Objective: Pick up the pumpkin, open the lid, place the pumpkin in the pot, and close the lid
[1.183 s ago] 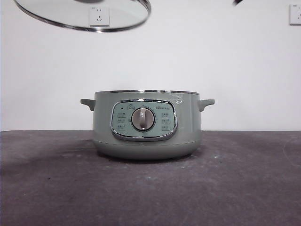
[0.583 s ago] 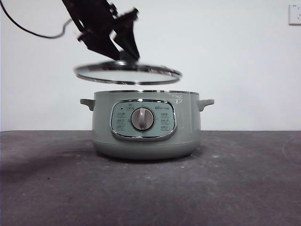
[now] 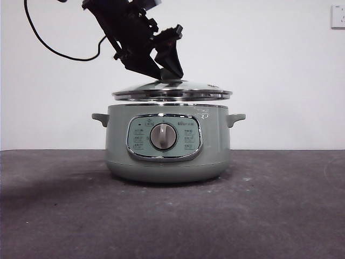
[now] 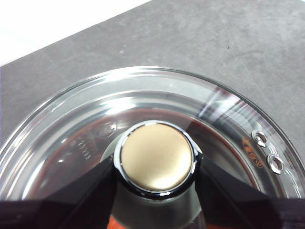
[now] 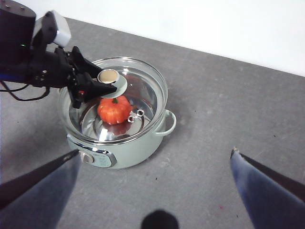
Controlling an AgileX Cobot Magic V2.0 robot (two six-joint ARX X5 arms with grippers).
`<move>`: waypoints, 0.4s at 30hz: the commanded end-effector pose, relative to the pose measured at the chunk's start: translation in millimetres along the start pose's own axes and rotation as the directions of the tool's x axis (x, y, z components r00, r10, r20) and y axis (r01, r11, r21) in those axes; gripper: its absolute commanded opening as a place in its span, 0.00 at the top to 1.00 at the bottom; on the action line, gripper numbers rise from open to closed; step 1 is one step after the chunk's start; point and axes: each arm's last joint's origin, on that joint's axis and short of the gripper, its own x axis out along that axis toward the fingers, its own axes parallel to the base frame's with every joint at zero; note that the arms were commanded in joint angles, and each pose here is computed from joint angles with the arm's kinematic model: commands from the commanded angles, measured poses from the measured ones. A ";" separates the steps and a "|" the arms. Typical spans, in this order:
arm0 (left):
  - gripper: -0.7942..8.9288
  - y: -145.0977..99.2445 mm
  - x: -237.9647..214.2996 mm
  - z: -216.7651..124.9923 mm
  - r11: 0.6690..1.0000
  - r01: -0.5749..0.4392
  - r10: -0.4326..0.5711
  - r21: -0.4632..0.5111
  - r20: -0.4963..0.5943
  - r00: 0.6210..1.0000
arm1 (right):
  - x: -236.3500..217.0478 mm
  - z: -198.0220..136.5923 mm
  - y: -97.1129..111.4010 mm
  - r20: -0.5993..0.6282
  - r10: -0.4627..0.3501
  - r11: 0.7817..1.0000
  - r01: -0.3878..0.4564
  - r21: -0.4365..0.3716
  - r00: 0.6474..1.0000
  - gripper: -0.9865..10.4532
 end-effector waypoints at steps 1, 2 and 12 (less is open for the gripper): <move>0.93 2.1 3.7 2.7 1.000 -0.009 0.008 0.013 0.031 0.999 | -2.4 -0.4 0.0 0.007 0.002 1.000 -0.002 0.009 1.000 0.37; 0.93 2.5 4.2 1.7 1.000 -0.017 0.017 0.011 0.023 1.000 | -3.0 -0.5 0.0 0.009 0.002 1.000 -0.002 0.009 1.000 0.37; 0.93 3.1 4.3 -2.4 0.999 -0.026 0.026 0.023 -0.019 0.999 | -6.9 -1.3 -0.3 0.019 0.002 1.000 -0.002 0.010 1.000 0.37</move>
